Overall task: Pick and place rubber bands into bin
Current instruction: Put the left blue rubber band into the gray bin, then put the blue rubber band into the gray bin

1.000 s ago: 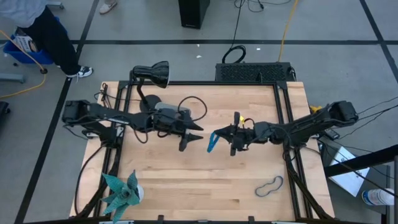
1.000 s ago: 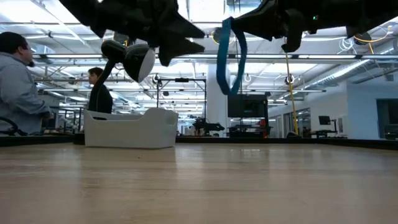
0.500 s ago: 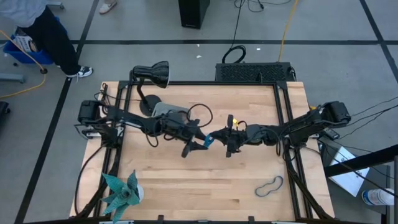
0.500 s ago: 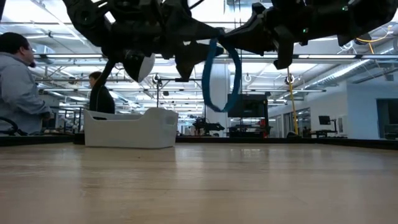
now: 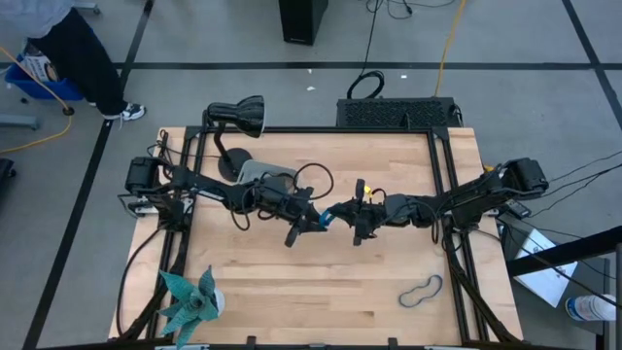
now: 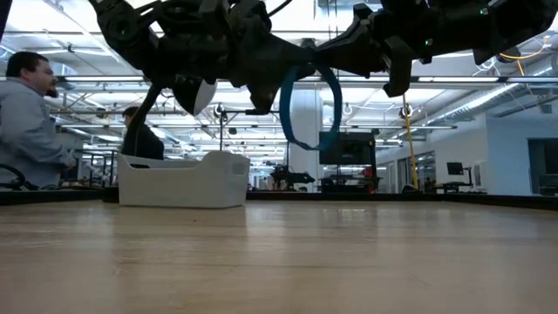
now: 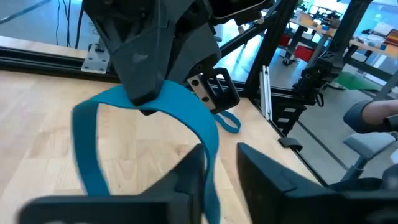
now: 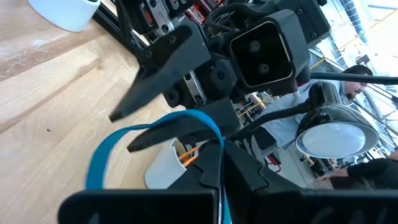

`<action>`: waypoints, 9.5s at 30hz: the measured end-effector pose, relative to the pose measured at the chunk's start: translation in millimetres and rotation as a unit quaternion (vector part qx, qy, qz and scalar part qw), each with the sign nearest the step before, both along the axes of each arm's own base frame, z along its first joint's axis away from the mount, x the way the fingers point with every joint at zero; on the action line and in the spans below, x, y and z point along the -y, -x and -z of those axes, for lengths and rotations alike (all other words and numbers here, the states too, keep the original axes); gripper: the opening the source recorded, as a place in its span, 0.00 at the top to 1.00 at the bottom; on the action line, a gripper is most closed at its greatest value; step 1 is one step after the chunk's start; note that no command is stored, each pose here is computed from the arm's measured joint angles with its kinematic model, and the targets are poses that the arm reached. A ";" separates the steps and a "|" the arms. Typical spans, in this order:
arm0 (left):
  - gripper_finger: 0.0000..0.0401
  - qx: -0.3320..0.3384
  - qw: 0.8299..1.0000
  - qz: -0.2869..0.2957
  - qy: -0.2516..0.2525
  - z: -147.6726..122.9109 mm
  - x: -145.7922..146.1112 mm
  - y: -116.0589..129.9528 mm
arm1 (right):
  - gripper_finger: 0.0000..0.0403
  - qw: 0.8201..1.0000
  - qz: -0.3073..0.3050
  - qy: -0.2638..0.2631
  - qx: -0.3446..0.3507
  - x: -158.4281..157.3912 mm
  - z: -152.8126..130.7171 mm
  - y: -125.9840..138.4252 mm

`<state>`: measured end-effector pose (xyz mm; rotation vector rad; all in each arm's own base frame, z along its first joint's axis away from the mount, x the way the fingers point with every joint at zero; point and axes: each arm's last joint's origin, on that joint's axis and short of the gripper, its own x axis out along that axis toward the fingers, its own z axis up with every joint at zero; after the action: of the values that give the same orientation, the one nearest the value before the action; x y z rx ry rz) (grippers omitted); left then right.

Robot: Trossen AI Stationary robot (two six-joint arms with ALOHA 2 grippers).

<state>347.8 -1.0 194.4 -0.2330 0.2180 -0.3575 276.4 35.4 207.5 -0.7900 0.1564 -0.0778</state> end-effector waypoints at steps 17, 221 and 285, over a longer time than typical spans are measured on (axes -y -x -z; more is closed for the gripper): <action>0.98 0.005 1.000 -0.007 -0.018 0.2 -2.0 -0.2 | 0.96 1.000 0.001 -0.011 0.001 -0.5 0.0 0.1; 0.88 -0.346 0.855 -0.372 -0.106 -6.1 -83.7 89.5 | 0.45 0.732 0.170 -0.378 -0.541 -142.2 51.3 133.1; 0.88 -0.344 0.855 -0.373 -0.105 -6.3 -83.8 89.1 | 0.61 0.777 0.051 -0.307 -0.547 -144.6 85.9 136.2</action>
<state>258.7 82.8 200.7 -0.2047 0.8405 0.5484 140.2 180.0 121.6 -0.0718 1.2784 0.3384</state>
